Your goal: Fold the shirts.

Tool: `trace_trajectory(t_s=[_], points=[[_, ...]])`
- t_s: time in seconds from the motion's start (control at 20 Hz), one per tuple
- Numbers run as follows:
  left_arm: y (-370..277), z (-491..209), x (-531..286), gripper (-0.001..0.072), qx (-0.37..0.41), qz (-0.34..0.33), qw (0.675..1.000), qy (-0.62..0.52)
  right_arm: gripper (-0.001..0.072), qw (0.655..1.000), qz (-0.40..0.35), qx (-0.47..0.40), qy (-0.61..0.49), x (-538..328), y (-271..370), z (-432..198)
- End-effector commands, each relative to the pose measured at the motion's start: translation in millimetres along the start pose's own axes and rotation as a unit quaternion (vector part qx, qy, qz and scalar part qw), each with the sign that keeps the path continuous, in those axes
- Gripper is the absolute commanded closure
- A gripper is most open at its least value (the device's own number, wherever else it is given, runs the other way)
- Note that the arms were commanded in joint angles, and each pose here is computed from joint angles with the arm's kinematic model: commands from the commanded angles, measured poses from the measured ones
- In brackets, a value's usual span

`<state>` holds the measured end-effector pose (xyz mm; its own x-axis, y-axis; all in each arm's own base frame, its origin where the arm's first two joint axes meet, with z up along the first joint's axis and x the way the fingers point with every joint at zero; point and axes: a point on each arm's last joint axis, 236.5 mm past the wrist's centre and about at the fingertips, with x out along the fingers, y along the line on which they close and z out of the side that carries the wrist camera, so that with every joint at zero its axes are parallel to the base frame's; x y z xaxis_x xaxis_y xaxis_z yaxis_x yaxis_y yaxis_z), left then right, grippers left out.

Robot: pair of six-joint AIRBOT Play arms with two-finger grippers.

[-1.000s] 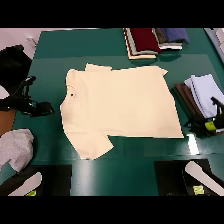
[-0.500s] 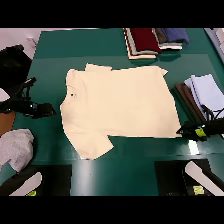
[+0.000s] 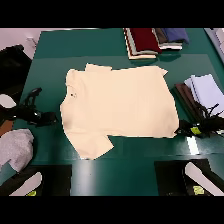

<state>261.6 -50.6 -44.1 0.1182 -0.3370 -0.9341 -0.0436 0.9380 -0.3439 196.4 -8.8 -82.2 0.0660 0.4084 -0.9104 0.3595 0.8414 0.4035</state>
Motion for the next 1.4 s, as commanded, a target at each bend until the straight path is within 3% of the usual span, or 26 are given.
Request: trace_trajectory(t_s=[0.0, 0.2, 0.4, 0.45, 0.5, 0.55, 0.65, 0.8, 0.9, 1.0, 1.15, 1.25, 1.35], points=[[-6, -26, 23, 0.0237, -0.022, -0.03, 0.999, 0.029, 0.0692, 1.0, -0.001, -0.013, -0.01, -10, 5, 9], [-28, -31, 47, 0.0237, -0.045, -0.091, 0.995, 0.009, 0.0692, 0.999, -0.002, -0.023, -0.025, -23, 9, 21], [-47, -45, 61, 0.024, -0.011, -0.095, 0.995, 0.024, 0.0692, 0.999, -0.002, -0.028, -0.031, -30, 12, 26], [-51, -45, 61, 0.0371, -0.008, -0.098, 0.995, 0.022, 0.0692, 0.999, -0.002, -0.03, -0.032, -33, 13, 27], [-57, -43, 60, 0.0604, -0.01, -0.107, 0.994, 0.021, 0.0692, 0.999, -0.001, -0.033, -0.032, -36, 15, 28], [-62, -40, 56, 0.0685, -0.01, -0.117, 0.993, 0.019, 0.0692, 0.999, 0.0, -0.036, -0.036, -41, 18, 31], [-73, -25, 39, 0.0685, 0.009, -0.124, 0.992, 0.001, 0.0692, 0.997, 0.011, -0.046, -0.053, -57, 29, 41], [-108, 40, -50, 0.0685, 0.064, -0.137, 0.979, -0.133, 0.0692, 0.985, 0.016, -0.098, -0.143, -109, 65, 73], [-135, 82, -156, 0.0685, 0.104, -0.139, 0.947, -0.271, 0.0692, 0.96, 0.011, -0.16, -0.232, -167, 107, 95], [-163, 95, -277, 0.0685, 0.151, -0.129, 0.892, -0.407, 0.0692, 0.92, 0.005, -0.229, -0.318, -234, 156, 99], [-210, 61, -440, 0.0685, 0.224, -0.102, 0.785, -0.568, 0.0692, 0.826, 0.002, -0.305, -0.474, -358, 224, 78], [-237, 18, -516, 0.0685, 0.257, -0.094, 0.719, -0.639, 0.0692, 0.764, -0.015, -0.324, -0.558, -431, 246, 49], [-251, -22, -566, 0.0686, 0.26, -0.093, 0.671, -0.688, 0.0692, 0.724, -0.047, -0.323, -0.608, -480, 249, 21]])
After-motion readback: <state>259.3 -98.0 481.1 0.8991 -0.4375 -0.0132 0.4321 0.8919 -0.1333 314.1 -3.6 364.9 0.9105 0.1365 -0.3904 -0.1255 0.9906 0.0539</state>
